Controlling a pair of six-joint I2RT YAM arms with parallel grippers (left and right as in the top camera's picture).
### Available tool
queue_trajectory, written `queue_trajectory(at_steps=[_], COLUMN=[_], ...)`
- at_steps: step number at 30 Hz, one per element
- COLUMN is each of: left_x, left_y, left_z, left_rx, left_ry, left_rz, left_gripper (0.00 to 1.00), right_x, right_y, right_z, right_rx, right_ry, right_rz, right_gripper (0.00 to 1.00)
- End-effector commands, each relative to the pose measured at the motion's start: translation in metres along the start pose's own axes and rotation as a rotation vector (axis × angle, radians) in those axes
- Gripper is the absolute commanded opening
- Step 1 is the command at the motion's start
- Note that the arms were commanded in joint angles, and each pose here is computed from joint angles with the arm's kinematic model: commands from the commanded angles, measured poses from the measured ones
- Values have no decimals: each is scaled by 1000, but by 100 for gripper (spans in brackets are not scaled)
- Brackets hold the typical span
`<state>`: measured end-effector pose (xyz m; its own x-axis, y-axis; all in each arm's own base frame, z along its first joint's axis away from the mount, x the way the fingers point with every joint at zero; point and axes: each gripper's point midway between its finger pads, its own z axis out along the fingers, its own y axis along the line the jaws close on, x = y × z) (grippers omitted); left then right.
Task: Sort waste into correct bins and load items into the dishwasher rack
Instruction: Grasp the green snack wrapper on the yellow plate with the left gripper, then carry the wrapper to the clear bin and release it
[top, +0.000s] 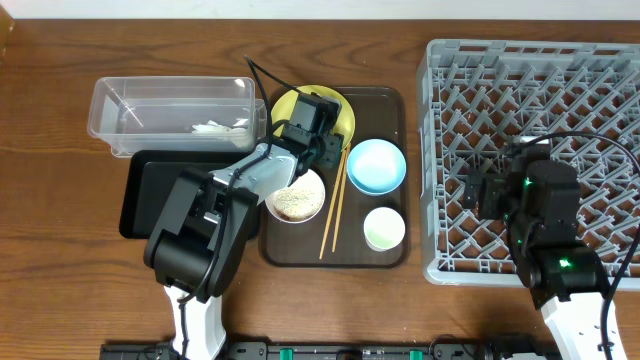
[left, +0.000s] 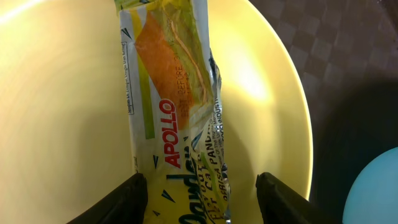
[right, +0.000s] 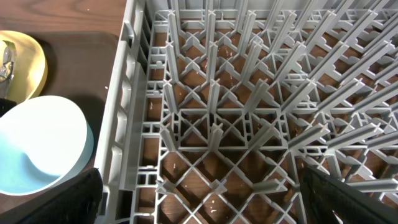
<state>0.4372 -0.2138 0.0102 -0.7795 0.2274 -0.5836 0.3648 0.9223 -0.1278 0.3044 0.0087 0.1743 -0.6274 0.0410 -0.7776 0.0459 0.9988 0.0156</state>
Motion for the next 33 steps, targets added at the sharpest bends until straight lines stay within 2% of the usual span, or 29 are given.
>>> queue_trajectory(at_steps=[1,8,12,15,18,19,25,33], left_x=[9,15,23,22,21,20,6,-52], left_y=[5,5,6,6,6,6,5,21], left_z=[2,2,1,1,1,1,-10,-73], left_rx=[-20,-23,-27,-27,-26,-26,-29,-79], left_ry=[29,55,86,84,78,76,34,-146], left_rz=[-4,-6,-8,-8,-8,-7,-6,-39], left_gripper=[59,58,45,25,9,6,6,6], right_x=[-8,-8,-8,-8,-8,-8,-8,-8], right_y=[3,3,3,3,3,3,3,3], right_z=[-3,-3,-3,-3,-3,-3,-3,-3], right_rx=[-9,-9,-9,-9,-9,-9,-9,-9], right_ry=[-17,-17,-17,-17,-17,-17,-17,-17], right_rz=[-20,-20,-20,-20,-20,-20,-20,-20], right_gripper=[99,99,99,99,99,99,99,99])
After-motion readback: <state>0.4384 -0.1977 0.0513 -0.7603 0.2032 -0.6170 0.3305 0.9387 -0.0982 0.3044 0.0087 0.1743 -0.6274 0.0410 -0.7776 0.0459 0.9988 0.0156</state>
